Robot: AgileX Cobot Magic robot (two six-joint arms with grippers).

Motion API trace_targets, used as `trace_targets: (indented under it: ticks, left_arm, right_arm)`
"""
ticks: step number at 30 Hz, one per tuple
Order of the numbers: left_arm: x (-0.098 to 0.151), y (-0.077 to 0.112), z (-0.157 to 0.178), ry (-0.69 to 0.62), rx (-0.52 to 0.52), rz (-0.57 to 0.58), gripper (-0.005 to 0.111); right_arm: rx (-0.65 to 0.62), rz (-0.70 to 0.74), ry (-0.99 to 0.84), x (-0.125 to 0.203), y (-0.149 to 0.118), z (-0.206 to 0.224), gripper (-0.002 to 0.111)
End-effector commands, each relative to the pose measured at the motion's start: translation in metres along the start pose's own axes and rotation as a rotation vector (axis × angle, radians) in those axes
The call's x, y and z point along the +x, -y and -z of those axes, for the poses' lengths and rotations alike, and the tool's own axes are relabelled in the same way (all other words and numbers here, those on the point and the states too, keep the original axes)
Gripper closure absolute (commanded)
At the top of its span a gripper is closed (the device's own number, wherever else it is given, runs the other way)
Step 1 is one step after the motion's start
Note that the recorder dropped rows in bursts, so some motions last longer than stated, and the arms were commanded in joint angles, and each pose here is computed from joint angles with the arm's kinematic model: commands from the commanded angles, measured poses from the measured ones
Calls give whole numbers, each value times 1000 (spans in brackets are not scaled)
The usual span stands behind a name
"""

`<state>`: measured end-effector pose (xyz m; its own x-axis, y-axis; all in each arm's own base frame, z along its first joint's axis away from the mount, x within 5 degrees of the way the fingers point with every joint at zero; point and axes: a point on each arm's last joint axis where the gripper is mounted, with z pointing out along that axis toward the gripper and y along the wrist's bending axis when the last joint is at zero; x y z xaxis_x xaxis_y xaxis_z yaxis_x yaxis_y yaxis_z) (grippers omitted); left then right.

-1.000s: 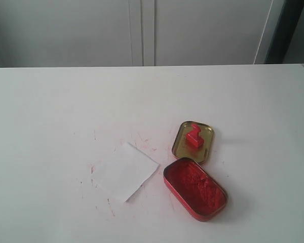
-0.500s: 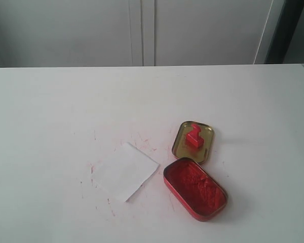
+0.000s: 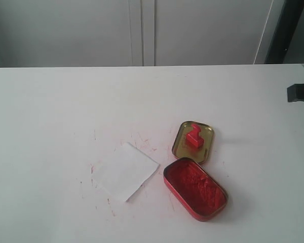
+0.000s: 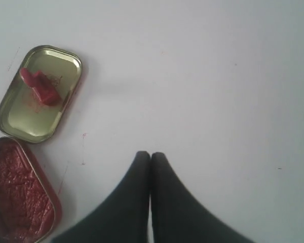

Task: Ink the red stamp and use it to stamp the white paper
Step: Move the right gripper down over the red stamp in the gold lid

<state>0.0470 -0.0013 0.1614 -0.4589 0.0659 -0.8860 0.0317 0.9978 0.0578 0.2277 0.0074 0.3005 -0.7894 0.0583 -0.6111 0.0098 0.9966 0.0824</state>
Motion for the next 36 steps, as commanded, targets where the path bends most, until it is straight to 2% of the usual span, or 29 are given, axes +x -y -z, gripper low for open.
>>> trace_targets:
  ticks: [1, 10, 21, 36]
  left_arm:
    - [2, 1, -1, -3, 10, 1, 107]
    - [2, 1, -1, -3, 10, 1, 107]
    - [2, 1, -1, -3, 10, 1, 107]
    - [2, 1, -1, -3, 10, 1, 107]
  right_arm:
    - [-28, 13, -44, -13, -4, -16, 108]
    - [-87, 55, -185, -38, -14, -58, 108]
    - [-162, 197, -261, -67, -60, -87, 108]
    - [-239, 416, -363, -79, -114, -141, 108]
